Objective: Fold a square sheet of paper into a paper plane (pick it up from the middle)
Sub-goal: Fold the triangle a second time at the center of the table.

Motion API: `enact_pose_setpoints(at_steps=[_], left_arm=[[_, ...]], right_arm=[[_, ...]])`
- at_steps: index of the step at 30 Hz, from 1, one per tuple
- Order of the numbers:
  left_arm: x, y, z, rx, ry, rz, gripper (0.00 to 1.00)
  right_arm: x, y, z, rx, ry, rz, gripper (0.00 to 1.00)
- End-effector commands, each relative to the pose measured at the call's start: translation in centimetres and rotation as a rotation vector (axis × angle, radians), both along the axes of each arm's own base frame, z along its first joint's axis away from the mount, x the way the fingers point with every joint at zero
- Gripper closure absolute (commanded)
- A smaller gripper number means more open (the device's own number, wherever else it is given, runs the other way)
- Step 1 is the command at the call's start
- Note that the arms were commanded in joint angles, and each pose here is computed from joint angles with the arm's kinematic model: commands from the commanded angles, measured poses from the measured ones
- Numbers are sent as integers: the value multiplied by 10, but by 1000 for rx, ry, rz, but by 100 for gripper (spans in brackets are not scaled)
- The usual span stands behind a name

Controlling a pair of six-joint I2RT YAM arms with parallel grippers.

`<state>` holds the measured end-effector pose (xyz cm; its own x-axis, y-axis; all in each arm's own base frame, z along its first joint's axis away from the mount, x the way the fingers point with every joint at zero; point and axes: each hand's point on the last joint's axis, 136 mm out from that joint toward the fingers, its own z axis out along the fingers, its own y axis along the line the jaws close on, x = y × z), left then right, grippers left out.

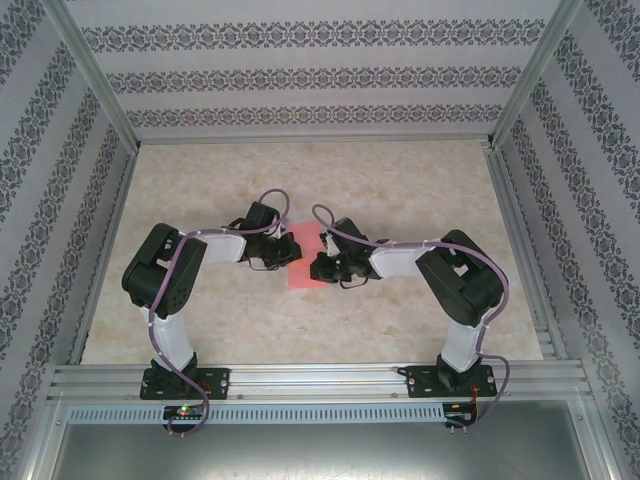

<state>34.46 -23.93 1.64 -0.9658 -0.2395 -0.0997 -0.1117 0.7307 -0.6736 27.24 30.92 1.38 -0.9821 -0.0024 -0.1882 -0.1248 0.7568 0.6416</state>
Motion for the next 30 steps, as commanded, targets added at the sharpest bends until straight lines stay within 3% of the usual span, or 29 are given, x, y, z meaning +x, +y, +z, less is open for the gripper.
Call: enact_pose_setpoints(at_steps=[1, 6, 17, 23, 30], left_arm=[[-51, 40, -63, 217, 221, 39, 100], [-49, 39, -60, 215, 212, 34, 100], [-36, 23, -42, 139, 150, -9, 100], [-36, 22, -39, 135, 146, -19, 100], [-39, 24, -41, 151, 158, -22, 100]], right_arm=[[-61, -48, -50, -148, 223, -20, 100], [-70, -60, -47, -133, 219, -37, 100], [-11, -16, 29, 44, 22, -8, 100], [17, 13, 21, 68, 31, 2, 100], [18, 7, -5, 13, 81, -26, 100]])
